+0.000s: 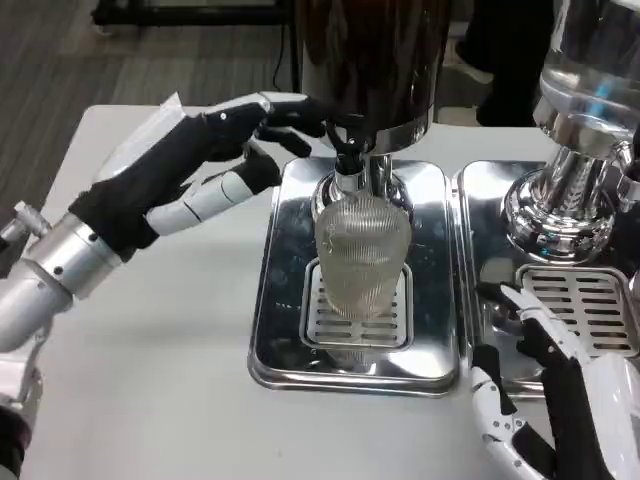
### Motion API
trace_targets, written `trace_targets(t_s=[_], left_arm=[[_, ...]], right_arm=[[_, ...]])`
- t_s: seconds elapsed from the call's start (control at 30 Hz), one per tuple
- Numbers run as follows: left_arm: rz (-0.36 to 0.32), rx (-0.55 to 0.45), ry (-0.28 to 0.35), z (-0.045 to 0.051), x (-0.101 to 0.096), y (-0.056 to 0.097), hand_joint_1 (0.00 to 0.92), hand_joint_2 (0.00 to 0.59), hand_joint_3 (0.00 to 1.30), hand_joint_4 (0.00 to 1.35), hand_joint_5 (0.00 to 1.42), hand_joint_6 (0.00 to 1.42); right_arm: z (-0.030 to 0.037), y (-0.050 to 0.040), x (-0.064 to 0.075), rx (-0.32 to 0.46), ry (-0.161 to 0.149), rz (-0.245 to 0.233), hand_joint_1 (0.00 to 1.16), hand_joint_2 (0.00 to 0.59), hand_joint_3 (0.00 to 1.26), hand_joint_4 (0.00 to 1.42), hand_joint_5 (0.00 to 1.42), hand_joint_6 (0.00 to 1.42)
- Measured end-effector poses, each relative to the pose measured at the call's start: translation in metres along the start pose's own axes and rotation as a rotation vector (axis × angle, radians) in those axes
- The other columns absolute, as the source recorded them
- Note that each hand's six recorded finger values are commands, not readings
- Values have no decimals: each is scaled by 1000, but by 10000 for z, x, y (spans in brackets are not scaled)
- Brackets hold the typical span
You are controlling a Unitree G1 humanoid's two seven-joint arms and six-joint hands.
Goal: Grasp the cup under the faucet to collect the drink, then remove the cup.
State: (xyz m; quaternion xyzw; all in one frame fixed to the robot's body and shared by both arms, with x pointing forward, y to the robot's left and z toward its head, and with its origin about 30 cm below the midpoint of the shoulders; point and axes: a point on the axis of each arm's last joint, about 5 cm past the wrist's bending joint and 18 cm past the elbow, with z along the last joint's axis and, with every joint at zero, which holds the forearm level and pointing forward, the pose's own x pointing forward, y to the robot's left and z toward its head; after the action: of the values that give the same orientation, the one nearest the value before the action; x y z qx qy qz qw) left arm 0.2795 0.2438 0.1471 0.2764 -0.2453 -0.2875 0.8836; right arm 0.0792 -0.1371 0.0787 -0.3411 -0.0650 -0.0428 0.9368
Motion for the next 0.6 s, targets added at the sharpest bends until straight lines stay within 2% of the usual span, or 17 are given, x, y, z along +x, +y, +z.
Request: trace_targets(t_s=[0.23, 0.47, 0.6], left_arm=[[-19, -11, -6, 30, 64, 62, 0, 73, 291, 308, 381, 648], [-59, 11, -30, 86, 193, 135, 0, 63, 309, 318, 370, 474], [-88, 25, -21, 90, 238, 147, 0, 62, 309, 318, 370, 444]], right_arm=[[3, 3, -1, 9, 5, -3, 418, 508, 250, 164, 159, 345], [8, 8, 1, 20, 10, -9, 426, 508, 250, 164, 159, 345], [10, 9, 1, 22, 11, -10, 429, 508, 250, 164, 159, 345]])
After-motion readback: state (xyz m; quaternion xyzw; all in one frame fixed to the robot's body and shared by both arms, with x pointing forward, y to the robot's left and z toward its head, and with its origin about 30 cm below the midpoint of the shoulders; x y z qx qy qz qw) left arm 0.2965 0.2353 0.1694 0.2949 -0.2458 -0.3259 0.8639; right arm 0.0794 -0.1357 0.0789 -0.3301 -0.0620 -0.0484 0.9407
